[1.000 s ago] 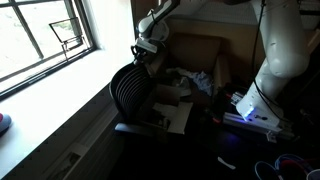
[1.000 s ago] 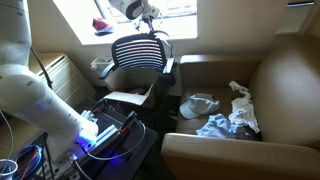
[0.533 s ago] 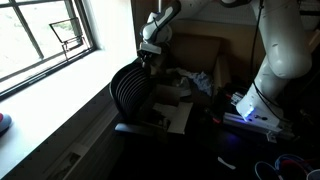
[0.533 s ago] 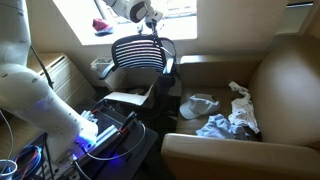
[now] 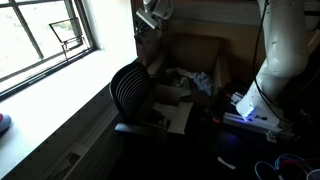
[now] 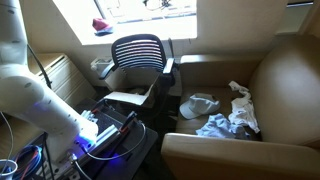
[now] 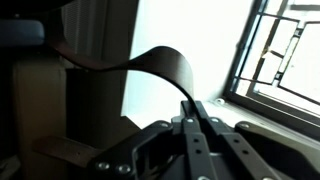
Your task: Take the belt from the couch, hang it on the chair, then put it back on the couch
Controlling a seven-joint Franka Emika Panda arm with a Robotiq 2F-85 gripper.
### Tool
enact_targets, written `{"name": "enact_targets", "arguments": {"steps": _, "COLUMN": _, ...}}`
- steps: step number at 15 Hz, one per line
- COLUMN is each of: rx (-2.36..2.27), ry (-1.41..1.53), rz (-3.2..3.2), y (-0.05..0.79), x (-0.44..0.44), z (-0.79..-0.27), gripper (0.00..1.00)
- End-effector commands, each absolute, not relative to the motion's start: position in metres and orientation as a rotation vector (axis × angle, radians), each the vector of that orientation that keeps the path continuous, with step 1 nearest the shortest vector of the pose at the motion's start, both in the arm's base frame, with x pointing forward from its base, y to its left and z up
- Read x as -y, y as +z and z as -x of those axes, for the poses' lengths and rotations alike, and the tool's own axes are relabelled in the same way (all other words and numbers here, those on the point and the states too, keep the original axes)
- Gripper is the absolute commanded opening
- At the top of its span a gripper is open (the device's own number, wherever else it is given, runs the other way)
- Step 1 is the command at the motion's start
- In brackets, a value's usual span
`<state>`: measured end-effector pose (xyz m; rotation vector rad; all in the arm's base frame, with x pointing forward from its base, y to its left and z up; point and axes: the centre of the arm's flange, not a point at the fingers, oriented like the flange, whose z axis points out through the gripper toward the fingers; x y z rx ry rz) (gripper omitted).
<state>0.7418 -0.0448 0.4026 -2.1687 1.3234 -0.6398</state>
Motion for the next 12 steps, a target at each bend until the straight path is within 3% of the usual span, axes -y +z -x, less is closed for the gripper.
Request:
{"name": "enact_targets", "arguments": {"steps": 1, "rx": -1.27, "ry": -0.614, "rz": 1.972, "y": 0.458, "x": 0.011, "z": -0.723, "gripper": 0.01}}
{"name": "enact_targets", "arguments": {"steps": 5, "rx": -1.081, "ry": -0.468, "rz": 1.864, "y": 0.467, "x": -0.061, "z": -0.689, "gripper": 0.01}}
{"name": "enact_targets", "arguments": {"steps": 10, "rx": -0.81, "ry": -0.28, "rz": 2.024, "y": 0.389, "x": -0.118, "z": -0.635, "gripper": 0.01}}
{"name": "enact_targets", "arguments": {"steps": 12, "rx": -0.81, "ry": -0.354, "rz": 2.153, "y": 0.352, "x": -0.11, "z": -0.619, "gripper": 0.01}}
